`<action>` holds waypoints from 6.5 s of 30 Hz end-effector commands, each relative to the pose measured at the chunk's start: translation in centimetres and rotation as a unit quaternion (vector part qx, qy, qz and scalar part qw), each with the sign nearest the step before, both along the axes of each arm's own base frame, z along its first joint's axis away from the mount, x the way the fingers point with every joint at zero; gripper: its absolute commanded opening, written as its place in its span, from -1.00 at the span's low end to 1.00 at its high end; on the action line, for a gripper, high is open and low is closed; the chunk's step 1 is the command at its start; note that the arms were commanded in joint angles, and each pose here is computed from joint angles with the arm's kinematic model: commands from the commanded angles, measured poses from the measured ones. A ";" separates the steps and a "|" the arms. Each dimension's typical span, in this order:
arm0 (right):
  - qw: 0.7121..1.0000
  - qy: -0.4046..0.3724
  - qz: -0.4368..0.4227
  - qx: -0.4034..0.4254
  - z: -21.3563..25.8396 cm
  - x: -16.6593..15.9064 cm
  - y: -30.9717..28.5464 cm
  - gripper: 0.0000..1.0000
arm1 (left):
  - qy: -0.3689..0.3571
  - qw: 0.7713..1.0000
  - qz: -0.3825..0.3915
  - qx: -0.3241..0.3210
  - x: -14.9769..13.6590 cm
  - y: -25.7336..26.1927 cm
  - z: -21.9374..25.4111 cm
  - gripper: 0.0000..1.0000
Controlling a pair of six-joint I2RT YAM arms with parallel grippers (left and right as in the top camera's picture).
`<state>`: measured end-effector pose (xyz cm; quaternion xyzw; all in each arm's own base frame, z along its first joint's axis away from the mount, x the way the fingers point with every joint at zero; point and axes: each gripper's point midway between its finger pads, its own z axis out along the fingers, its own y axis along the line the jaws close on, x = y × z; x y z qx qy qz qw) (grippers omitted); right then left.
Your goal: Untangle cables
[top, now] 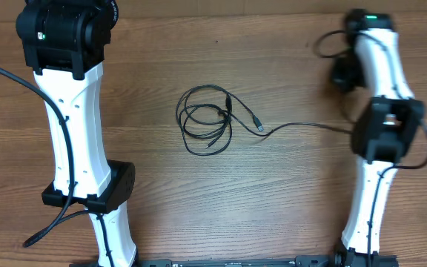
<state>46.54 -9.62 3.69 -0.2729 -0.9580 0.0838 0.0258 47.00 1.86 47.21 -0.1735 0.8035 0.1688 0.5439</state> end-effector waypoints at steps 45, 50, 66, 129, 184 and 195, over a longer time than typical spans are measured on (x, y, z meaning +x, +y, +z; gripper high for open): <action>0.995 -0.085 0.004 -0.056 15.9 -5.2 1.7 1.00 | -0.031 0.998 -0.024 -0.055 -0.1 -1.4 0.8 0.99; 0.993 -0.070 -0.033 -0.088 16.4 -9.3 3.8 1.00 | -0.037 0.998 -0.019 -0.042 0.0 -1.1 1.3 0.99; 0.845 -0.006 -0.534 -0.034 5.6 -24.0 6.6 1.00 | -0.057 0.998 -0.006 -0.034 0.3 0.6 2.3 0.99; 0.804 -0.400 -0.432 0.084 3.9 -7.1 -5.5 -0.92 | -0.019 0.996 -0.078 -0.031 0.7 -1.5 1.1 0.99; 0.830 -0.504 -0.239 -0.020 14.4 2.2 -21.4 0.99 | -0.101 0.962 -0.172 -0.184 1.4 -10.6 3.3 0.99; 0.875 -0.393 -0.280 -0.040 21.7 -7.8 -15.9 1.00 | -0.079 0.977 -0.122 -0.155 0.9 -8.7 2.1 0.99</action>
